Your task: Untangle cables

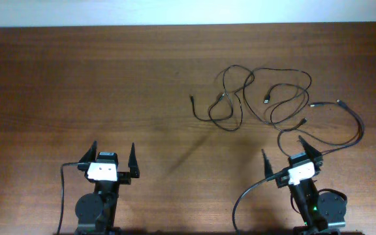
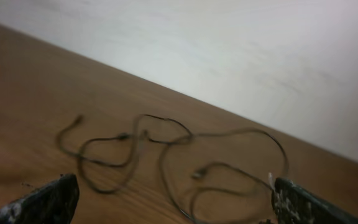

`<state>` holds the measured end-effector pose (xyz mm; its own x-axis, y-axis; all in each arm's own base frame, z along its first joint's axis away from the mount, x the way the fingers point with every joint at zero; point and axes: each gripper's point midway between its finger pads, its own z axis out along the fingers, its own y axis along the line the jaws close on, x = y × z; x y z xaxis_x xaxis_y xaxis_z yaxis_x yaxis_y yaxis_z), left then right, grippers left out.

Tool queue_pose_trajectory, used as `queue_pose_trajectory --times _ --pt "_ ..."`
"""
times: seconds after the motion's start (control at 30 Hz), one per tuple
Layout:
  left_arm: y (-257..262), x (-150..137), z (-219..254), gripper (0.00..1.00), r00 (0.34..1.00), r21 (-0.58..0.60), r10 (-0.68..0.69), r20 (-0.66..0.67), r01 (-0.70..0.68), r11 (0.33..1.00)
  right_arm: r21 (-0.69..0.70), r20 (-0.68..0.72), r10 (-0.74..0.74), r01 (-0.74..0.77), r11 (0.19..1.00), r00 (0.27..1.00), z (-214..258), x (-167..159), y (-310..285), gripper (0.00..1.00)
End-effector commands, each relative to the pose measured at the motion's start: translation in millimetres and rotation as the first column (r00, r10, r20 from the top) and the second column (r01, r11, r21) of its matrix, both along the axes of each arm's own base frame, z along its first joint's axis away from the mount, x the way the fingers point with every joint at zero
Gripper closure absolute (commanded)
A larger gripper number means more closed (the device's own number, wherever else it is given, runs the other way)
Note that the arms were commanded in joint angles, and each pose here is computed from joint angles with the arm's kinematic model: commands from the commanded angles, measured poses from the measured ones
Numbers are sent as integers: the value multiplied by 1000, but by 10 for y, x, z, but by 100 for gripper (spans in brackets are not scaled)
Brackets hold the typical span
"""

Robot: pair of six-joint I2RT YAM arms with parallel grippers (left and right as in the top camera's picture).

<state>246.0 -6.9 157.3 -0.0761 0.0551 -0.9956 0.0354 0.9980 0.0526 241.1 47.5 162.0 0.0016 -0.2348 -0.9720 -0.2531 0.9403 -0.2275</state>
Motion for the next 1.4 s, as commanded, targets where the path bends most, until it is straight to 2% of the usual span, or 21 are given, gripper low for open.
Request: queue_pose_trajectory --times 0.0,0.5,0.7,1.37 --pt "-1 -2 -13 1 1000 16 0 -2 1 1000 105 -47 -209 213 971 977 -61 47 -362 1" --pt "-1 -2 -14 1 1000 16 0 -2 1 1000 105 -48 -215 219 970 975 -62 47 -374 2" --pt "-1 -2 -13 1 1000 16 0 -2 1 1000 105 -48 -301 304 947 953 -62 47 -592 2" --pt "-1 -2 -13 1 1000 16 -1 -2 1 1000 105 -49 -301 305 947 952 -64 47 -592 2"
